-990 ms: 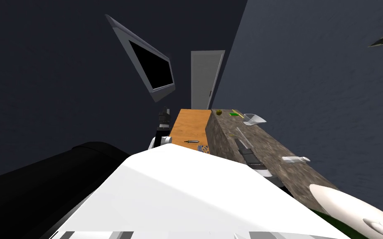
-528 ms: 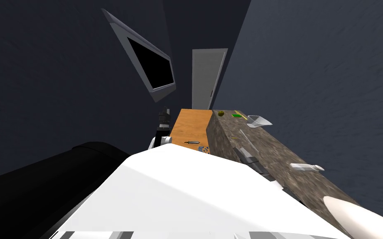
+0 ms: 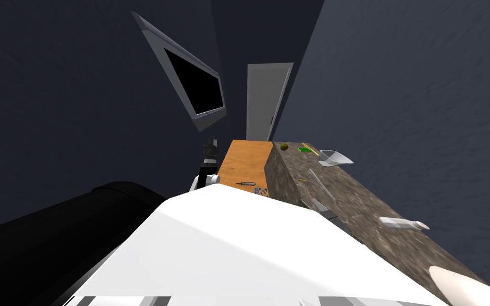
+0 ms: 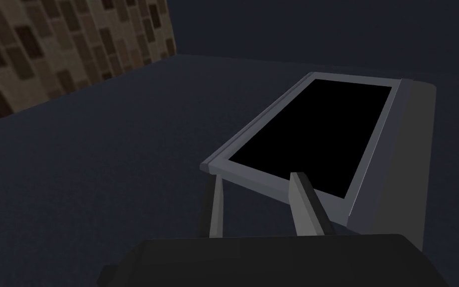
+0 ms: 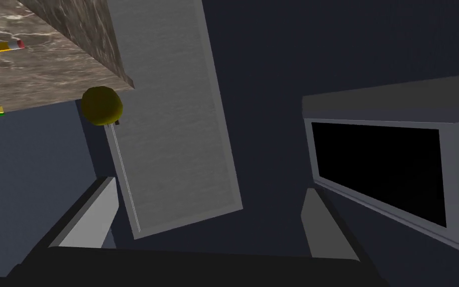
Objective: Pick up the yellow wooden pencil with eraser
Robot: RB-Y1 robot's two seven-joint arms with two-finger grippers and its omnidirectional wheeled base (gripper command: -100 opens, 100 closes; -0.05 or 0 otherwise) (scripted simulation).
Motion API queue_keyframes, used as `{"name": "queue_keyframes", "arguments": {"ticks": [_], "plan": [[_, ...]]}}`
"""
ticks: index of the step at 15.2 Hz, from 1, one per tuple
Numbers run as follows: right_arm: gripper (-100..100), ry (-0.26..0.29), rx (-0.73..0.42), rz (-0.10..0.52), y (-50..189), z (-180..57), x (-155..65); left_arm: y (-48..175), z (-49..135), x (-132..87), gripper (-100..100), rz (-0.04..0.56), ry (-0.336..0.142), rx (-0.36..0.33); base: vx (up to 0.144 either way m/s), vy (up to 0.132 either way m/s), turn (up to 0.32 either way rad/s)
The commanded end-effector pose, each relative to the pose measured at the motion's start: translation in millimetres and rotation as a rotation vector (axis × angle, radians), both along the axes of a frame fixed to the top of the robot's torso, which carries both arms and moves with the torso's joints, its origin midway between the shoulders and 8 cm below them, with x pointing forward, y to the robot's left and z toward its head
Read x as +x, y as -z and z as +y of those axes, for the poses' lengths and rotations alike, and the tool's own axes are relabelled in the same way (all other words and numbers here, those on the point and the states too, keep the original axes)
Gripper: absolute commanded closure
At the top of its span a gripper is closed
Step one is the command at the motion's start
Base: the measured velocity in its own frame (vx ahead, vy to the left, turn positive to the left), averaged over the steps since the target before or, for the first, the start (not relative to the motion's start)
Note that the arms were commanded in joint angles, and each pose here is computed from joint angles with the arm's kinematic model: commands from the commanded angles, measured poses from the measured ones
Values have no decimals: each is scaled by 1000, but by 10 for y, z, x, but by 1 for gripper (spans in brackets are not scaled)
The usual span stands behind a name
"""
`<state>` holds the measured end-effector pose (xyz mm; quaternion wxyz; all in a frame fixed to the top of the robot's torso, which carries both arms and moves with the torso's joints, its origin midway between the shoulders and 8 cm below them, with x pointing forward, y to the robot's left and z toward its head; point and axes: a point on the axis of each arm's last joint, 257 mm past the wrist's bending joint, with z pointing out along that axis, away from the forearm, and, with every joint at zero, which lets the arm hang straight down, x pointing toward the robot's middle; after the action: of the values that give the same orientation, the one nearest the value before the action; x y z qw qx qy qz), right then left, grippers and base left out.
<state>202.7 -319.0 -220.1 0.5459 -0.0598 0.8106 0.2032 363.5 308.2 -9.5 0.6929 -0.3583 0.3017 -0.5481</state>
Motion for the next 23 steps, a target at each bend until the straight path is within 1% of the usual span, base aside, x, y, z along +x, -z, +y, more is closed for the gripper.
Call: {"name": "queue_keyframes", "arguments": {"ticks": [1,2,3,4,5,6,7,8,9,10,11,12,14,15,18,19,22,23], "plan": [[-100,-38,-67,36,78,-43,-139,0,0,0,0,0,0,0,76,12,56],[-100,-36,-67,41,88,-47,-157,0,0,0,0,0,0,0,51,13,12],[-100,-79,-146,61,152,-110,-246,0,0,0,0,0,0,0,85,22,42],[-100,-86,-150,81,186,-110,-306,0,0,0,0,0,0,0,81,19,54],[-100,-85,-150,84,191,-112,-316,0,0,0,0,0,0,0,76,7,59],[-100,-131,-227,102,249,-177,-403,0,0,0,0,0,0,0,87,20,46],[-100,-140,-229,121,278,-175,-460,0,0,0,0,0,0,0,85,23,6],[-100,-139,-228,124,283,-177,-473,0,0,0,0,0,0,0,67,21,-3],[-100,-189,-302,145,341,-243,-567,0,0,0,0,0,0,0,73,15,62],[-100,-195,-303,162,366,-243,-626,0,0,0,0,0,0,0,93,14,68],[-100,-195,-303,162,366,-243,-626,0,0,0,0,0,0,0,80,2,65],[-100,-248,-371,187,428,-312,-739,0,0,0,0,0,0,0,91,0,88],[-100,-255,-372,196,441,-309,-772,0,0,0,0,0,0,0,71,-5,46],[-100,-313,-433,227,503,-374,-898,0,0,0,0,0,0,0,88,4,35],[-100,-317,-438,227,507,-374,-911,0,0,0,0,0,0,0,52,-8,28],[-100,-381,-499,254,565,-438,-1041,0,0,0,0,0,0,0,67,-17,46],[-100,-381,-499,254,565,-438,-1041,0,0,0,0,0,0,0,58,4,-1],[-100,-446,-555,277,617,-499,-1161,0,0,0,0,0,0,0,30,-17,41]]}}
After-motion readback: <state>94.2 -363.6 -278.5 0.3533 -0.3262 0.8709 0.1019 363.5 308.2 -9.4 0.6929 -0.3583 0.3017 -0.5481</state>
